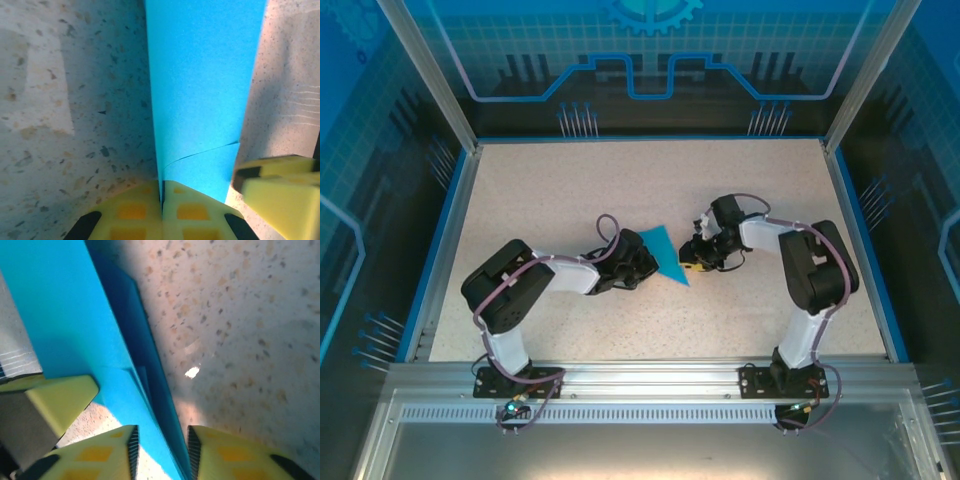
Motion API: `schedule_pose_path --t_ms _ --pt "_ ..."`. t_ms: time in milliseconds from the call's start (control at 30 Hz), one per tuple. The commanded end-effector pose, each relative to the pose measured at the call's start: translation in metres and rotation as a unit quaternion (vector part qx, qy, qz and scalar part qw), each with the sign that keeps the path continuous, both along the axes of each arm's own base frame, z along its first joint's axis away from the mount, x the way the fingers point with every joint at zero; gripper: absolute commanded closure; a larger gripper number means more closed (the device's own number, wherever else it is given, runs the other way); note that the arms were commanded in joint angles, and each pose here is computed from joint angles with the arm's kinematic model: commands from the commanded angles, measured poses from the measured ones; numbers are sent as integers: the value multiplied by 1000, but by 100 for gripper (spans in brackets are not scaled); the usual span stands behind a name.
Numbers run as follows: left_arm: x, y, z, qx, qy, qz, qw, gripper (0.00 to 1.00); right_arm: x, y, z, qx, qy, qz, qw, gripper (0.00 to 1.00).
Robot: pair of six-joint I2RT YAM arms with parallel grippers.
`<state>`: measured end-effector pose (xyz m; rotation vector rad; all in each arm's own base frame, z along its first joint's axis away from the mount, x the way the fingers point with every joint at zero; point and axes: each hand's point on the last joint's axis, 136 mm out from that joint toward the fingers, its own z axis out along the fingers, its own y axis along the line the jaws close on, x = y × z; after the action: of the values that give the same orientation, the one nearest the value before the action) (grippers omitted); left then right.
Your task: Fold a paper plane with a square sheet of paper (pick it up from the middle)
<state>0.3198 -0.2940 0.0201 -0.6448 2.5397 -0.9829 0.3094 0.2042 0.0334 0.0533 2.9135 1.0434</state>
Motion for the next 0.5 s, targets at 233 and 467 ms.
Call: schedule_pose_path --t_ms 233,467 --pt "-11 29 16 48 30 28 998 100 1 6 56 -148 -216 76 962 34" --pt "-18 40 18 65 50 34 996 99 -17 44 53 -166 -304 186 919 38"
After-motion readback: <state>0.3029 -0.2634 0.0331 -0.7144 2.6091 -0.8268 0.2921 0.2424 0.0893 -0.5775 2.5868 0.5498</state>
